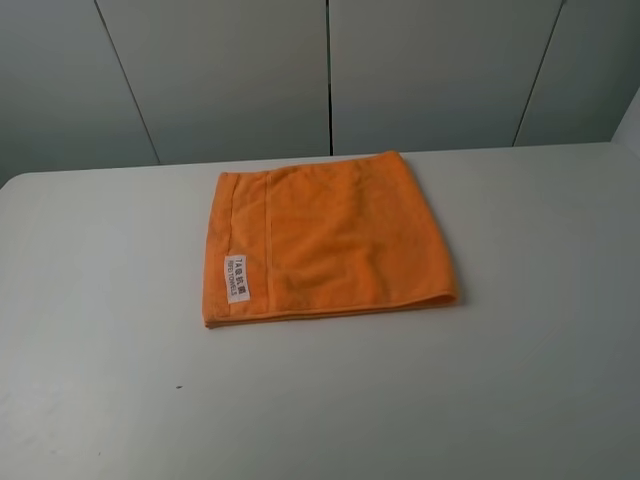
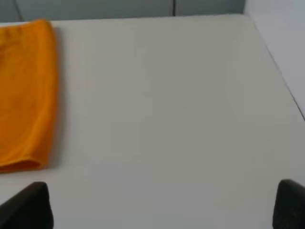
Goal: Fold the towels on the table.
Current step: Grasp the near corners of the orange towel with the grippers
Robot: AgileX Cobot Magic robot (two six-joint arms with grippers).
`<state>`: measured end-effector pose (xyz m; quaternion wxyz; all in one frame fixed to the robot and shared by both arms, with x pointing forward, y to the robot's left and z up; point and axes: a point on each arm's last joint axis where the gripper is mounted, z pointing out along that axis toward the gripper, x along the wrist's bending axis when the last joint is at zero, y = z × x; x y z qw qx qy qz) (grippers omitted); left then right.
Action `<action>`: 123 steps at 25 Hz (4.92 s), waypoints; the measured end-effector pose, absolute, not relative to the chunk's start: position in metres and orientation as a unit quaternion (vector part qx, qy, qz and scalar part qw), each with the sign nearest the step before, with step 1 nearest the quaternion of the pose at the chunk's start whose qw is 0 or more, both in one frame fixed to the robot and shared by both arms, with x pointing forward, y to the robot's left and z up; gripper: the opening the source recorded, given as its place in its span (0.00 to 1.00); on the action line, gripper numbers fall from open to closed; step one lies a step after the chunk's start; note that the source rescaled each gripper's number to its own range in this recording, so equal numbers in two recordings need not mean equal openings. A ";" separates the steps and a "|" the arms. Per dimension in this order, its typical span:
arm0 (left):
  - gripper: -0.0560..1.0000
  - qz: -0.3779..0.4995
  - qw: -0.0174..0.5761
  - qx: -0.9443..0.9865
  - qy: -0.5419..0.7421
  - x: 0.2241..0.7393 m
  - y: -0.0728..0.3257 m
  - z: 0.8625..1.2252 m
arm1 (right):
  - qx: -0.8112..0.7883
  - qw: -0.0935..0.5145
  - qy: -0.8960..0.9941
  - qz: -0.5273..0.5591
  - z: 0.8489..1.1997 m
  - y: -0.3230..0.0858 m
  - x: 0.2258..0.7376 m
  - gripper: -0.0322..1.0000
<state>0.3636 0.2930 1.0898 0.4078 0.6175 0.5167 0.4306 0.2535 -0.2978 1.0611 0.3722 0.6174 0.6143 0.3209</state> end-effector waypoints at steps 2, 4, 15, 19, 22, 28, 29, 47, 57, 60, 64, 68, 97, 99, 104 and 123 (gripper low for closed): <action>0.99 0.404 0.393 0.630 0.534 0.385 0.291 1.085 | 0.580 0.383 0.633 0.340 1.071 -0.295 0.273 1.00; 0.99 0.384 0.385 0.636 0.548 0.404 0.289 1.083 | 0.545 0.396 0.645 0.362 1.080 -0.292 0.294 1.00; 0.99 0.262 0.230 0.752 0.560 0.496 0.281 1.048 | 0.357 0.290 0.832 0.309 1.076 -0.260 0.428 1.00; 0.99 0.213 0.164 0.810 0.521 0.527 0.277 1.022 | 0.240 0.232 0.914 0.231 1.063 -0.227 0.472 1.00; 0.99 0.195 0.139 0.852 0.466 0.546 0.265 1.005 | 0.183 0.186 0.946 0.191 1.045 -0.204 0.498 1.00; 0.99 0.171 0.084 0.955 0.229 0.556 0.217 0.970 | 0.084 0.077 0.986 0.120 0.983 -0.181 0.522 1.00; 0.99 0.170 0.074 0.962 0.199 0.555 0.209 0.964 | 0.070 0.064 0.990 0.108 0.973 -0.181 0.524 1.00; 0.99 0.109 0.009 0.993 0.051 0.551 0.150 0.900 | -0.022 0.016 0.998 0.064 0.918 -0.179 0.537 1.00; 0.99 0.076 0.058 0.990 0.100 0.547 0.140 0.902 | -0.023 0.002 0.995 0.094 0.914 -0.174 0.536 1.00; 0.99 0.071 0.057 0.991 0.098 0.546 0.138 0.901 | -0.025 -0.011 0.994 0.102 0.909 -0.172 0.535 1.00; 0.99 0.062 0.058 0.993 0.088 0.541 0.130 0.897 | -0.023 -0.024 0.994 0.102 0.901 -0.171 0.535 1.00; 0.99 0.054 0.055 0.994 0.073 0.535 0.120 0.890 | -0.022 -0.026 0.994 0.101 0.898 -0.171 0.535 1.00; 0.99 0.050 0.040 0.996 0.069 0.537 0.118 0.868 | -0.069 0.017 0.996 0.061 0.879 -0.173 0.545 1.00; 0.99 0.051 0.043 0.995 0.071 0.537 0.117 0.868 | -0.085 0.019 0.995 0.047 0.875 -0.176 0.542 1.00; 0.99 0.054 0.057 0.993 0.086 0.538 0.115 0.868 | -0.092 0.024 0.995 0.039 0.869 -0.180 0.537 1.00; 0.99 0.039 0.050 0.994 0.090 0.540 0.113 0.861 | -0.127 0.042 0.990 0.051 0.878 -0.148 0.524 1.00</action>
